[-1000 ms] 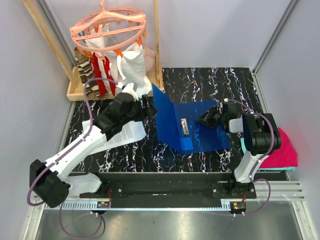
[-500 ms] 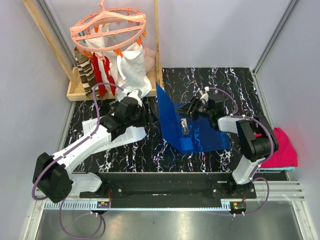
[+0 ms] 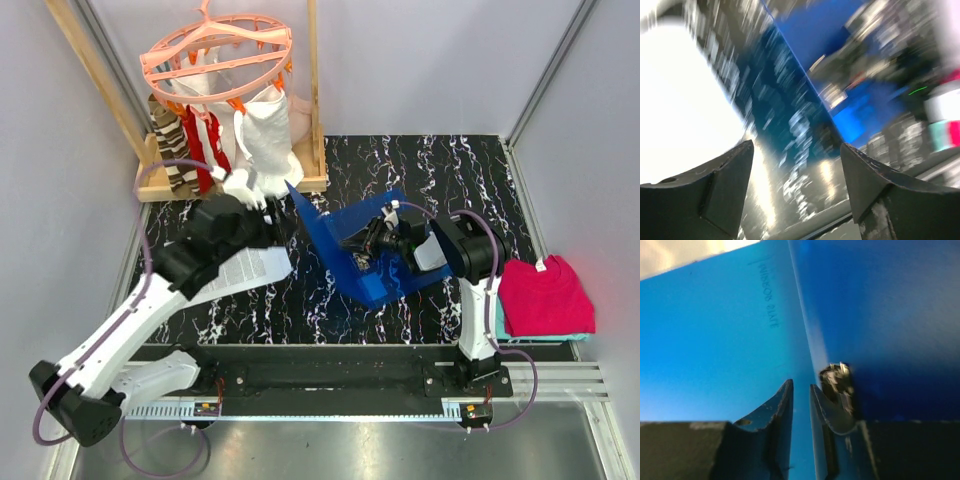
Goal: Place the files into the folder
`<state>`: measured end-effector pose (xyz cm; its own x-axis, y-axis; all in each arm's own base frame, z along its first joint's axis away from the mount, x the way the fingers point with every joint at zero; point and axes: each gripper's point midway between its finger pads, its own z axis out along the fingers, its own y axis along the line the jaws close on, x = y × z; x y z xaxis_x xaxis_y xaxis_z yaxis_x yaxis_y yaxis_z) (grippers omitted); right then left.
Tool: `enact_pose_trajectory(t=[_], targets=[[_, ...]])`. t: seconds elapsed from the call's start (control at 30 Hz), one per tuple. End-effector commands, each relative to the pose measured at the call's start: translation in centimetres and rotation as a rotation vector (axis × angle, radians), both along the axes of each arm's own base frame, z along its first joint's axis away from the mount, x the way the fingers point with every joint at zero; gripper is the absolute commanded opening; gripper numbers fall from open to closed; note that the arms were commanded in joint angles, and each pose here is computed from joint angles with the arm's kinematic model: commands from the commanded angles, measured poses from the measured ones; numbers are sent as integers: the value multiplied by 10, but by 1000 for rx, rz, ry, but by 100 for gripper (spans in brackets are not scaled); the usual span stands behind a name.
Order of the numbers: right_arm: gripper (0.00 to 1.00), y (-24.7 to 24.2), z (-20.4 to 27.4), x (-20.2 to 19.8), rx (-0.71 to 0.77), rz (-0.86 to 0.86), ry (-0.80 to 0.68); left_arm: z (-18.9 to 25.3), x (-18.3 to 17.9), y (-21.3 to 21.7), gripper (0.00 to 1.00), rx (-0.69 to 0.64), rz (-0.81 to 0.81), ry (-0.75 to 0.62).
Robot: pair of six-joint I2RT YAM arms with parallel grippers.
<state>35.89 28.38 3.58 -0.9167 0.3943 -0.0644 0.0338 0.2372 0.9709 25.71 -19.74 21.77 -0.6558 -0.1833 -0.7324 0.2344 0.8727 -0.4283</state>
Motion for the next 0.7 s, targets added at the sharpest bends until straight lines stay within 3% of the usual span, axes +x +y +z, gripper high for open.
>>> enact_pose_trajectory(t=[0.0, 0.23, 0.27, 0.33, 0.43, 0.47, 0.53, 0.67], targets=[[29, -14, -15, 2, -205, -54, -32, 129, 4, -17, 74, -185, -90, -300], [30, -21, -23, 3, -303, -88, -27, 131, 20, -30, 71, -271, -37, -247], [30, -21, -25, 5, -336, -102, -35, 147, 20, -28, 72, -315, -22, -306], [30, -16, -25, 4, -390, -86, -46, 158, 21, -34, 74, -369, -47, -352], [30, -16, -30, 5, -441, -102, -43, 168, 32, -67, 72, -438, -147, -317], [30, -18, -32, 6, -449, -111, -37, 144, 41, -89, 70, -432, -197, -227], [31, -20, -32, 6, -455, -119, -36, 141, 52, -109, 65, -455, -249, -195], [30, -24, -32, 7, -476, -142, -38, 85, 74, -145, 57, -407, -330, -59]])
